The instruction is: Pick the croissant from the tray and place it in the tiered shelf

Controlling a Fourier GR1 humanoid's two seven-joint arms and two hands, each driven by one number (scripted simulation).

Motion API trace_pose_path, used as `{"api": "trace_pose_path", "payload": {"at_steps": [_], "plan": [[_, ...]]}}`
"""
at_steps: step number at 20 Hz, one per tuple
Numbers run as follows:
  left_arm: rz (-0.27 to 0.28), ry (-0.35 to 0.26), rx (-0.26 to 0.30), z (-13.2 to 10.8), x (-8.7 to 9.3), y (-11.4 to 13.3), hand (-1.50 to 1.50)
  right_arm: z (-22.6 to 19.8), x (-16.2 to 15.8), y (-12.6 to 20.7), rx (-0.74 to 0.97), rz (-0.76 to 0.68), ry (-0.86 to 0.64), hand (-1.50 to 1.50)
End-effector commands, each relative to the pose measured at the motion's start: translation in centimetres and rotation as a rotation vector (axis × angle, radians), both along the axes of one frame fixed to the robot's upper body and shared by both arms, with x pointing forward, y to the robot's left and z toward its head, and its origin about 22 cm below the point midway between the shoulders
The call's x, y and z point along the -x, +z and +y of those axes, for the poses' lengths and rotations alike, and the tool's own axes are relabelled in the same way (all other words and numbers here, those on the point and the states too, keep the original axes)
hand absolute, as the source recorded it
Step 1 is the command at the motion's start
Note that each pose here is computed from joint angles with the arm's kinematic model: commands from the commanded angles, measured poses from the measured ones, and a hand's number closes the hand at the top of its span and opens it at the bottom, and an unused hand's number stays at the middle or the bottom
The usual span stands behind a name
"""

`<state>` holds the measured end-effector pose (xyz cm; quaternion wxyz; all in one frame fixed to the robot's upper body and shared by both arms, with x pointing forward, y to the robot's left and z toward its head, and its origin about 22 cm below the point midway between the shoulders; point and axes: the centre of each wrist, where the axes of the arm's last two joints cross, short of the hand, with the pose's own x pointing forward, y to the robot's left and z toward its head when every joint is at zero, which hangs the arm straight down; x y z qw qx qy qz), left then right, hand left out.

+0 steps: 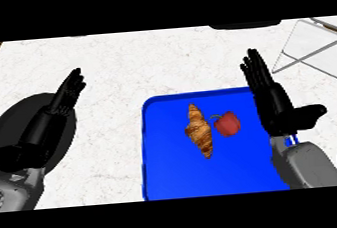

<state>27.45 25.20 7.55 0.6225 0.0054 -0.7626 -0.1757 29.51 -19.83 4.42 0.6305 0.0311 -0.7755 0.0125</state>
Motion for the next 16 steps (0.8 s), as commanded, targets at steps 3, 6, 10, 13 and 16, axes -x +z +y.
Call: {"api": "trace_pose_path", "payload": {"at_steps": [3,6,10,13,16], "plan": [[0.146,0.221,0.011,3.8,0.4,-3.6,0.00,5.7,-1.1,1.8,0.099,-0.068,-0.069,1.50],[0.293,0.389,-0.015,8.1,2.4,-5.5,0.00,8.9,-1.8,2.0,0.214,-0.148,-0.131,1.50],[0.367,0.395,0.023,7.2,3.1,-6.6,0.00,1.1,-1.0,-4.9,0.483,-0.025,-0.649,1.50],[0.367,0.409,0.030,7.7,2.8,-6.2,0.00,11.0,1.5,-6.3,0.418,-0.022,-0.582,-1.50],[0.373,0.408,0.033,8.6,4.1,-7.5,0.00,13.5,1.7,-6.5,0.462,0.018,-0.570,-1.50]]}}
